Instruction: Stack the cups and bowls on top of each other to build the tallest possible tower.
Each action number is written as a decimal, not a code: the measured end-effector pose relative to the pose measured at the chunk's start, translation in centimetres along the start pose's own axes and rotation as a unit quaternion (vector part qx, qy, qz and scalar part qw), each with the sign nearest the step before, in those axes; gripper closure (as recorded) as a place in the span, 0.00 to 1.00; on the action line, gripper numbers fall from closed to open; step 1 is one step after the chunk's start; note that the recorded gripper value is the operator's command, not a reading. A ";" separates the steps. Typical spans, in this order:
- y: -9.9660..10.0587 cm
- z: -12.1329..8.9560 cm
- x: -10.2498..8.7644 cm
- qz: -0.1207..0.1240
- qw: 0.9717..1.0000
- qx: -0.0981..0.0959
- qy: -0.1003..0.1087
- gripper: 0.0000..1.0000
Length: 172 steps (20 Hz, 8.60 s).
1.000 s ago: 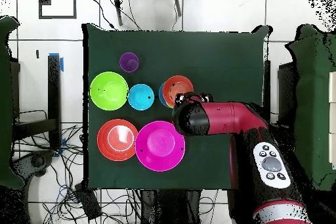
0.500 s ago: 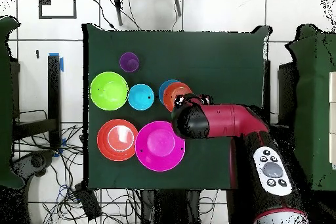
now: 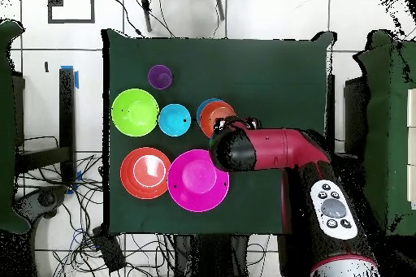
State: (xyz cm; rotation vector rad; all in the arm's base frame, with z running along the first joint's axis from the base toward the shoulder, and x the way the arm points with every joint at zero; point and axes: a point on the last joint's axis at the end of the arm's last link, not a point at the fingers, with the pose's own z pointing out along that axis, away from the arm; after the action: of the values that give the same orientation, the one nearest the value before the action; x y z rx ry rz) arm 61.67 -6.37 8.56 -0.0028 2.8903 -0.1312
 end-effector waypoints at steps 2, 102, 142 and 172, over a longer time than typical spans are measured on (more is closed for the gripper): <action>0.1 0.1 0.1 -0.001 1.000 -0.001 0.002 1.00; 3.4 1.2 1.8 -0.034 0.999 0.011 0.023 0.00; 5.0 4.5 1.9 -0.045 0.998 0.016 0.036 0.00; 5.4 6.2 -2.1 -0.039 0.999 0.028 0.010 0.00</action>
State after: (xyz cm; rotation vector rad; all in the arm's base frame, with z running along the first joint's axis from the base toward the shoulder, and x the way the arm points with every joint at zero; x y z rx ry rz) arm 65.26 -1.54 2.57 -0.1044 2.9054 -0.2279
